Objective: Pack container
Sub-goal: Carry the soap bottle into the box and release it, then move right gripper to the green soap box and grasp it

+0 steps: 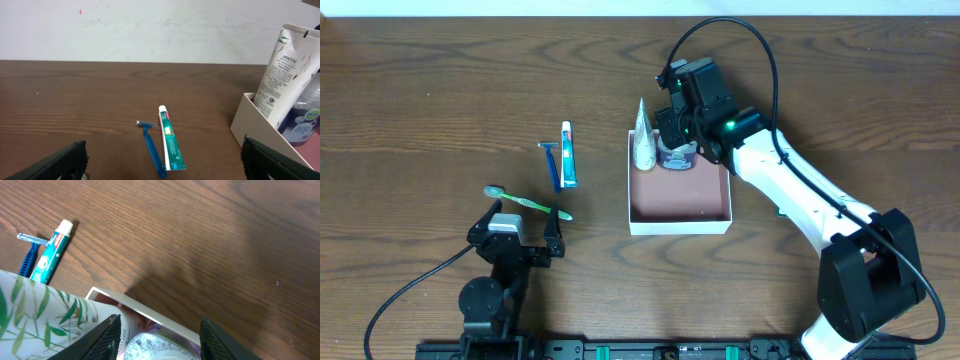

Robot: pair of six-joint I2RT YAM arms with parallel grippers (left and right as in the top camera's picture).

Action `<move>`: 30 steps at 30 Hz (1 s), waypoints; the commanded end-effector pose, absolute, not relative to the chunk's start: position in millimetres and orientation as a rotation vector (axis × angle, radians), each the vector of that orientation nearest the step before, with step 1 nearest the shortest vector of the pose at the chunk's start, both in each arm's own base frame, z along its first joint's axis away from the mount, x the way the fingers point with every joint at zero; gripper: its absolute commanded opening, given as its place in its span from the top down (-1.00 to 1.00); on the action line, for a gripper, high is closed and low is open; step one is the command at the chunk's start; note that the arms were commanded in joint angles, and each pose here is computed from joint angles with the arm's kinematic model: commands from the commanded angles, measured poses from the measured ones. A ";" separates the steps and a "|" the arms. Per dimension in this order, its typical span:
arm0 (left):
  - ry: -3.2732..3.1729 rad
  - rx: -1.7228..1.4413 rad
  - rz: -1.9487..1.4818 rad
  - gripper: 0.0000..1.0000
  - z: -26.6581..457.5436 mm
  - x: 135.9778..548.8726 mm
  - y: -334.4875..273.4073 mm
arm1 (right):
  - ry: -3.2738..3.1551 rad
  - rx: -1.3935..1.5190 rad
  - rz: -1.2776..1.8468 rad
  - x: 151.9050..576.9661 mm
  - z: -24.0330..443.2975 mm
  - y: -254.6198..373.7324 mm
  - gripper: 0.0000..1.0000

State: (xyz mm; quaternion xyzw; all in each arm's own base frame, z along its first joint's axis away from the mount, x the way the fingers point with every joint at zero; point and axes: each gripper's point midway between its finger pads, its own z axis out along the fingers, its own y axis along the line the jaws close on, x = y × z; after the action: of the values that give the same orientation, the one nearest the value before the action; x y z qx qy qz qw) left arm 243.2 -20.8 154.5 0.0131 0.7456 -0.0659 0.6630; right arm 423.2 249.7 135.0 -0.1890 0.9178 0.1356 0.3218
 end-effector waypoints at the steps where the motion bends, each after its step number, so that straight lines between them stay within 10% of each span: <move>1: 1.728 0.032 -0.148 -0.96 136.8 243.6 -20.8 | 2.389 -0.501 0.370 424.2 142.1 257.2 -0.04; 20: 1.728 0.032 -0.148 -0.96 136.8 243.6 -20.8 | 2.104 -0.416 0.419 379.8 300.5 216.1 -0.27; 30: 1.728 0.033 -0.148 -0.96 136.8 243.6 -20.8 | 2.398 -0.115 0.259 328.7 276.1 112.4 -0.40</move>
State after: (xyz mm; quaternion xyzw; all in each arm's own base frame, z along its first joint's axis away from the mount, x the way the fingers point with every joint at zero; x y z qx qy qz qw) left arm 243.2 -20.8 154.6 0.0131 0.7455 -0.0659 0.6631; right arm 332.1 134.4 275.8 -0.0920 0.9203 0.1114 0.3635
